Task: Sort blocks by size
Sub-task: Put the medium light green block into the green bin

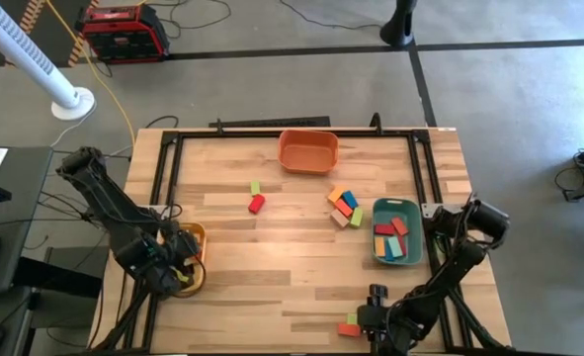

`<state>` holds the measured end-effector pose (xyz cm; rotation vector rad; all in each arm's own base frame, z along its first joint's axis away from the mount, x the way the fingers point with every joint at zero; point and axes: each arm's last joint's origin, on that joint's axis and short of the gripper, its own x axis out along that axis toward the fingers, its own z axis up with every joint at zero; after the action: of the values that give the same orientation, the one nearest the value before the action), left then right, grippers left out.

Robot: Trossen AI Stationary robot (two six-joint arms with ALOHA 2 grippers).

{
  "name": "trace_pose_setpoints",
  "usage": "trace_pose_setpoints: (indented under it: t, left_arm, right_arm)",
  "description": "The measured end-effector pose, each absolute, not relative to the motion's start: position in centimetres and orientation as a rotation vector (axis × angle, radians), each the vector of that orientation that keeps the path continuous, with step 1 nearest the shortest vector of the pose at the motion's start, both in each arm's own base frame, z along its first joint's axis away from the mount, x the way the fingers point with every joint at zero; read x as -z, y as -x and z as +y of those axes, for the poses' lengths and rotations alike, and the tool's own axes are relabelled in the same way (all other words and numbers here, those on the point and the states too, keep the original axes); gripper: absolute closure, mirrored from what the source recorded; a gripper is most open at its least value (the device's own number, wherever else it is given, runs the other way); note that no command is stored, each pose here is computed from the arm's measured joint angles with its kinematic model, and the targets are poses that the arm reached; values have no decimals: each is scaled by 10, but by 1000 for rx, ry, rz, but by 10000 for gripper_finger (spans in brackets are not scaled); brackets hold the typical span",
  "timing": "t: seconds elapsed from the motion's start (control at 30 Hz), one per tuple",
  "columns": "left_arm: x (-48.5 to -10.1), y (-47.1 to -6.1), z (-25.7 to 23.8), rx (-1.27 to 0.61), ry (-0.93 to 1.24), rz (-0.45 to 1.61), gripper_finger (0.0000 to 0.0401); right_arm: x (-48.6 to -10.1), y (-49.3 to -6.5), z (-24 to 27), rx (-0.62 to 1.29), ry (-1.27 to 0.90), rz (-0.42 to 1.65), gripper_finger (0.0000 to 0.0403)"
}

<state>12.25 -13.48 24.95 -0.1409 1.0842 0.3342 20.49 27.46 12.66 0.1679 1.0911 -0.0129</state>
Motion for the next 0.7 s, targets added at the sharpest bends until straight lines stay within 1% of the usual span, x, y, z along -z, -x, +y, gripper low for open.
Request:
trace_pose_setpoints:
  t: [0.1, 0.27, 0.37, 0.43, 0.47, 0.57, 0.7]
  left_arm:
    - [-263, -127, -138, -309, 112, 990, 134]
    - [-281, -137, -144, -263, 29, 803, 134]
    - [-288, -144, -149, -243, -41, 675, 134]
    - [-291, -148, -152, -241, -90, 597, 134]
    - [-293, -151, -154, -245, -110, 562, 134]
    - [-294, -158, -156, -261, -162, 475, 134]
    - [-287, -169, -155, -269, -215, 429, 134]
  right_arm:
    - [-133, -205, 271, 12, -175, 1093, 178]
    - [-139, -206, 265, 19, -179, 1114, 257]
    - [-143, -208, 261, 23, -189, 1127, 260]
    - [-148, -211, 258, 29, -201, 1115, 296]
    - [-149, -212, 255, 38, -199, 1118, 305]
    - [-156, -214, 246, 67, -199, 1126, 318]
    - [-173, -216, 231, 113, -203, 1107, 340]
